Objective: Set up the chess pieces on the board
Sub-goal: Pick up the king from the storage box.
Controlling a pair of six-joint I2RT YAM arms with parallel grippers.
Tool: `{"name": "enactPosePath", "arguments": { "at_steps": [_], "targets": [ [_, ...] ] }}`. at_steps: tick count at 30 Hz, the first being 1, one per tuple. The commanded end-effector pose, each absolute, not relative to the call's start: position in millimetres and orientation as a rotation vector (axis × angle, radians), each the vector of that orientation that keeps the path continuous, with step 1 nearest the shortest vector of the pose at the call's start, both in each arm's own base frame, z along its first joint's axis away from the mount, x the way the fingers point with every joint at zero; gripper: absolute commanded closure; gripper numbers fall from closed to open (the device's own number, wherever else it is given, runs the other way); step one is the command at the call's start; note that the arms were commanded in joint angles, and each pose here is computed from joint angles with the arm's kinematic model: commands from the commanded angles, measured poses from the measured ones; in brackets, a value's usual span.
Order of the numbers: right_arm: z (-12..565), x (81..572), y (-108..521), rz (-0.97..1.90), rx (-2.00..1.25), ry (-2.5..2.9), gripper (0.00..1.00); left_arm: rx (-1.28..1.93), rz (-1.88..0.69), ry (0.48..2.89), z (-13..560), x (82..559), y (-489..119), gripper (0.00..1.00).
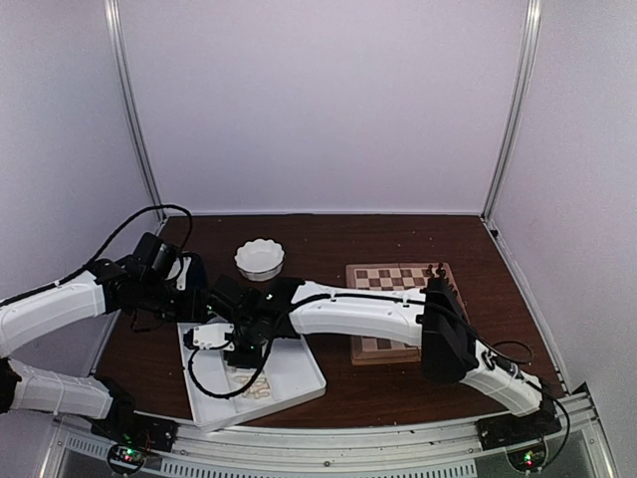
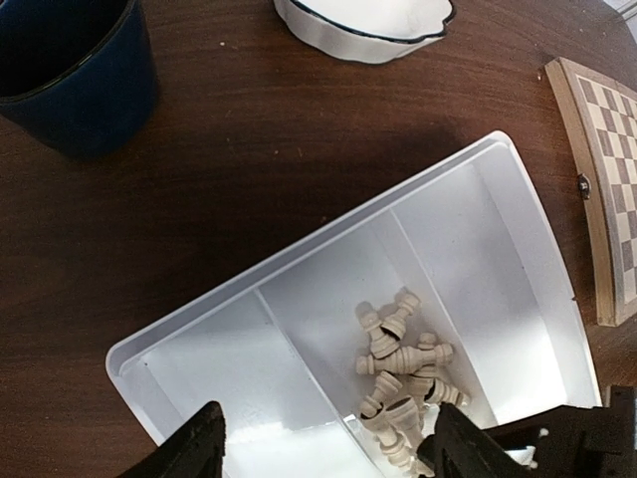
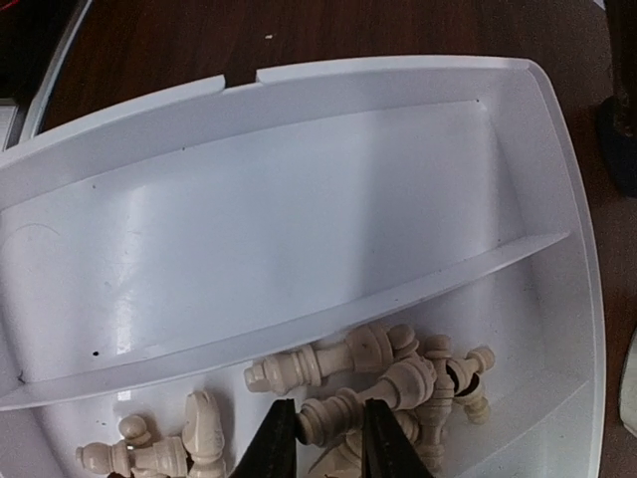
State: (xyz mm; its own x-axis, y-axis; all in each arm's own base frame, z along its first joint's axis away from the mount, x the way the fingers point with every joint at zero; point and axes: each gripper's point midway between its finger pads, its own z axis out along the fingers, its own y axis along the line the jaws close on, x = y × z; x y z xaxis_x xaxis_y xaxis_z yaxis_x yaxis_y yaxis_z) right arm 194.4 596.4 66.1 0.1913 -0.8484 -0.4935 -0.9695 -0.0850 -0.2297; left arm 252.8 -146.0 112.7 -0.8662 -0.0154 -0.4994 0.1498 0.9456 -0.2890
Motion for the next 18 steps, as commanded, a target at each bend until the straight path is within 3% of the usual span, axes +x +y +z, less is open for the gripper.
{"name": "enactPosePath", "arguments": {
  "at_steps": [1, 6, 18],
  "targets": [
    [127, 202, 590, 0.372, -1.876, 1.684, 0.91, 0.096, -0.435, 2.575, 113, 256, -145, 0.28],
    [154, 202, 577, 0.472, -1.846, 1.725, 0.93, 0.099, -0.436, 2.57, 114, 257, -146, 0.28],
    [206, 197, 515, 1.195, -1.64, 2.041, 0.93, 0.269, -0.611, 2.473, 136, 258, -174, 0.28]
  ]
}}
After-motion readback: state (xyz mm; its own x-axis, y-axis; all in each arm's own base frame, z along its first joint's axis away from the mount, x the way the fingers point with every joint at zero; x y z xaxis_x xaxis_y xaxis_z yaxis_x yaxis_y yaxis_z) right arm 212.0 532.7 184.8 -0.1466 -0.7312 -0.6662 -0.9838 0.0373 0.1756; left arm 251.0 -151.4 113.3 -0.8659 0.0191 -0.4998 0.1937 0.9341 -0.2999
